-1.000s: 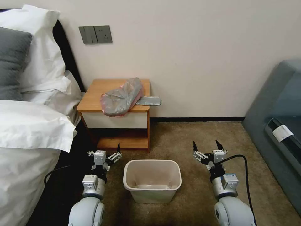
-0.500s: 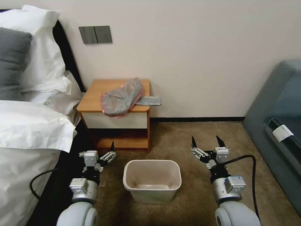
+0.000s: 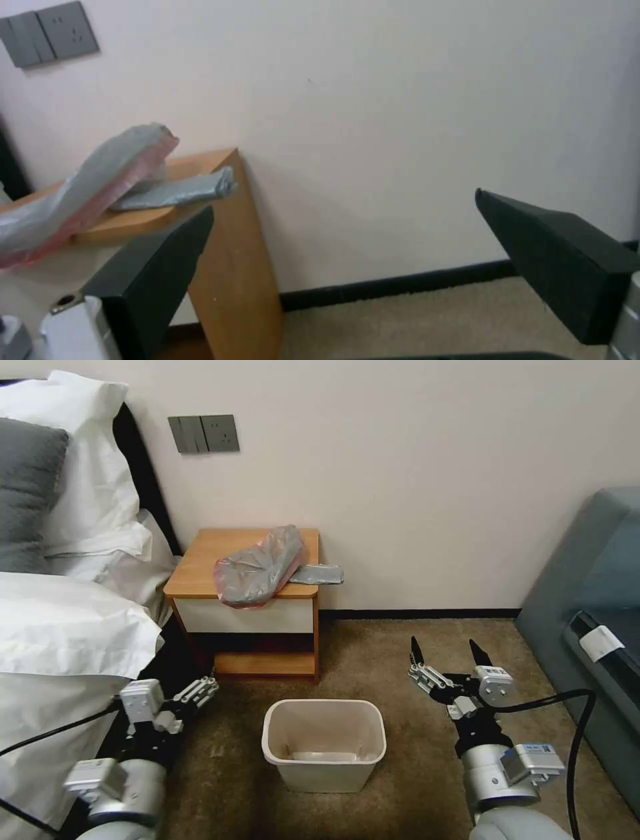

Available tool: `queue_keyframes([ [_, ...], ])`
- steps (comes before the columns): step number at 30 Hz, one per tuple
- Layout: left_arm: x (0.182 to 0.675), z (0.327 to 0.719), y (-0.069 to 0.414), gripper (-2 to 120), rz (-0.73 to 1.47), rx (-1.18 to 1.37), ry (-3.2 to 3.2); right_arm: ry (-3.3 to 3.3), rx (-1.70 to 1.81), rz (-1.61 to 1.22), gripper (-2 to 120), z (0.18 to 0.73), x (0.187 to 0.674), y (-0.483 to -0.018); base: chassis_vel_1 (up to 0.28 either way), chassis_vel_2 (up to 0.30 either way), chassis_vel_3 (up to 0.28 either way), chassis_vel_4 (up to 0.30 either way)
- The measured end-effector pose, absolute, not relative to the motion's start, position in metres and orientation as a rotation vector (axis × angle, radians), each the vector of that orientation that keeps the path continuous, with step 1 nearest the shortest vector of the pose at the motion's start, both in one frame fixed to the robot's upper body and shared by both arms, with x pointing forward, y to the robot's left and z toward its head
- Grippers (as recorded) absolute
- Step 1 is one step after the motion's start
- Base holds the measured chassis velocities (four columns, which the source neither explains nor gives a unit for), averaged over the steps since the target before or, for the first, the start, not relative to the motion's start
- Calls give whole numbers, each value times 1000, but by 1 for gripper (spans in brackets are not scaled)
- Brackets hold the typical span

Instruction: Pick up the garbage bag from the table and place it over the trash can.

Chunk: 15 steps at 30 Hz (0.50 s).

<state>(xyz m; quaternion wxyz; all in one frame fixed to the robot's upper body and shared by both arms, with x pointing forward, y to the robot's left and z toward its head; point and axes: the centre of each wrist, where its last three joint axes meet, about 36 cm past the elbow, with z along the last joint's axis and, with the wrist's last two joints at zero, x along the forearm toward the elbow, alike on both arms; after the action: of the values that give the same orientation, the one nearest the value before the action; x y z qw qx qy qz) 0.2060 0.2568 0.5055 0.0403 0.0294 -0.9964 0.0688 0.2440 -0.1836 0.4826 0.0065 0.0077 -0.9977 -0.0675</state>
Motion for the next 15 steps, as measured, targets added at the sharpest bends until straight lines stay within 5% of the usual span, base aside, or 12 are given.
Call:
queue_keyframes([
  [15,205,506,262,100,252,38,-3138,-3036,106,-369,100,451,289,-192,0,0,0,0],
])
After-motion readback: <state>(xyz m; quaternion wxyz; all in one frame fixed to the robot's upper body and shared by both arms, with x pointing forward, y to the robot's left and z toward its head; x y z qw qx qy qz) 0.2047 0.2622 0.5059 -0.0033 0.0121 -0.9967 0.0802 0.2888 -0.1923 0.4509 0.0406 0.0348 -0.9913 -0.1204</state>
